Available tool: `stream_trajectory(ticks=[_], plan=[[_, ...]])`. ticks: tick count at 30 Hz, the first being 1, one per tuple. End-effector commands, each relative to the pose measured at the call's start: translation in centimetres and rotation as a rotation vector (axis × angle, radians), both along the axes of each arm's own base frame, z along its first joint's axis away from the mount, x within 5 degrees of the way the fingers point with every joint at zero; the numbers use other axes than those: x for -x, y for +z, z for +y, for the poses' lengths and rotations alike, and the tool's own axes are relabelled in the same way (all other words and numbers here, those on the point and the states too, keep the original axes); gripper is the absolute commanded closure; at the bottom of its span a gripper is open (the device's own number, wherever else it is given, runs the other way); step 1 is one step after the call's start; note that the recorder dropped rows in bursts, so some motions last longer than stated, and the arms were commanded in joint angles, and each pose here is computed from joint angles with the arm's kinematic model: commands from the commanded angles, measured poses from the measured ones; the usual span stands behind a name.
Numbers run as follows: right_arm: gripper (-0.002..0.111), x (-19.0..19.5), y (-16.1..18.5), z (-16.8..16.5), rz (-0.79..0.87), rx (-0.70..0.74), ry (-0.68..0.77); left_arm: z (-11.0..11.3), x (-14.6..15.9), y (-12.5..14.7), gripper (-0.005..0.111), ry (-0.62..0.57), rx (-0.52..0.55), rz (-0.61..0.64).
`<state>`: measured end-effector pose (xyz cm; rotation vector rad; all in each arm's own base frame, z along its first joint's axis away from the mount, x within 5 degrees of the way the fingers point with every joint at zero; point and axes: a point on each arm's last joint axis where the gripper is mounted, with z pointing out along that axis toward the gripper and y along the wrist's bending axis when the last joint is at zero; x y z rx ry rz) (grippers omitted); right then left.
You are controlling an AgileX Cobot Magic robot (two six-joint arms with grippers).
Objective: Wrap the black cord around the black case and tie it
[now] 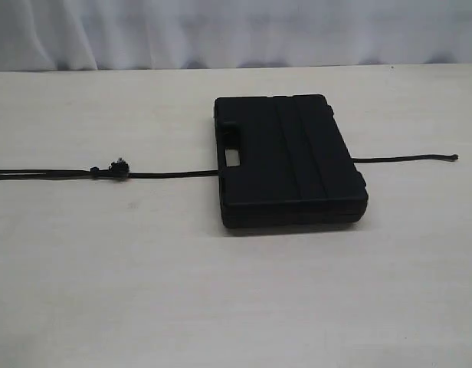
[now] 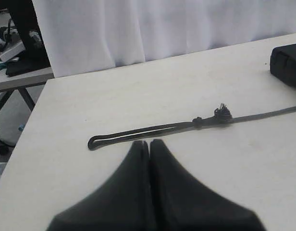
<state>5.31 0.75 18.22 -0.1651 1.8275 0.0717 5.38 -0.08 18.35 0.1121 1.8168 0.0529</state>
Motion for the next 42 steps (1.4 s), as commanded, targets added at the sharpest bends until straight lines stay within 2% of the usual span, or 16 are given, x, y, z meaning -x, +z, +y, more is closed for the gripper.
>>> stream_trajectory(ticks=[1, 6, 11, 13, 14, 16, 17, 19, 21, 23, 24, 28, 30, 38, 42], plan=[[0.104, -0.1, 0.5, 0.0, -0.069, 0.023, 0.001, 0.0, 0.0, 0.0, 0.107, 0.000, -0.005, -0.013], [0.104, -0.2, 3.4, 0.0, -0.367, -0.116, -0.006, 0.0, 0.0, 0.0, 0.107, 0.000, -0.005, -0.013], [0.104, 1.4, 7.7, -0.4, -0.873, -0.208, -0.009, 0.0, 0.0, 0.0, 0.107, 0.000, -0.005, -0.013], [0.104, 2.6, 9.1, -0.7, -1.067, -0.312, 0.014, 0.0, 0.0, 0.0, 0.107, 0.000, -0.005, -0.013], [0.104, 3.1, 9.5, -0.7, -1.115, -0.427, 0.055, 0.0, 0.0, 0.0, 0.107, 0.000, -0.005, -0.013], [0.104, 3.5, 10.3, -0.7, -1.113, -0.624, 0.139, 0.0, 0.0, 0.0, 0.107, 0.000, -0.005, -0.013], [0.104, 3.7, 10.8, -0.7, -1.106, -0.681, 0.162, 0.0, 0.0, 0.0, 0.107, 0.000, -0.005, -0.013], [0.104, 4.0, 12.2, -0.8, -1.102, -0.701, 0.171, 0.0, 0.0, 0.0, 0.107, 0.000, -0.005, -0.013], [0.103, 4.1, 13.9, -0.6, -1.009, -0.656, 0.154, 0.0, 0.0, 0.0, 0.107, 0.000, -0.005, -0.013], [0.096, 3.9, 15.5, -0.2, -0.897, -0.528, 0.135, 0.0, 0.0, 0.0, 0.107, 0.000, -0.005, -0.013], [0.090, 3.7, 16.4, -0.1, -0.847, -0.463, 0.118, 0.0, 0.0, 0.0, 0.107, 0.000, -0.005, -0.013], [0.060, 2.0, 19.0, -0.3, -0.607, -0.412, 0.017, 0.0, 0.0, 0.0, 0.107, 0.000, -0.005, -0.013], [0.050, 0.7, 20.0, -0.4, -0.467, -0.335, -0.040, 0.0, 0.0, 0.0, 0.107, 0.000, -0.005, -0.013], [0.047, -5.6, 21.8, -0.3, 0.048, -0.128, -0.160, 0.0, 0.0, 0.0, 0.107, 0.000, -0.005, -0.013], [0.047, -9.0, 22.5, 0.9, 0.192, -0.089, -0.089, 0.0, 0.0, 0.0, 0.107, 0.000, -0.005, -0.013]])
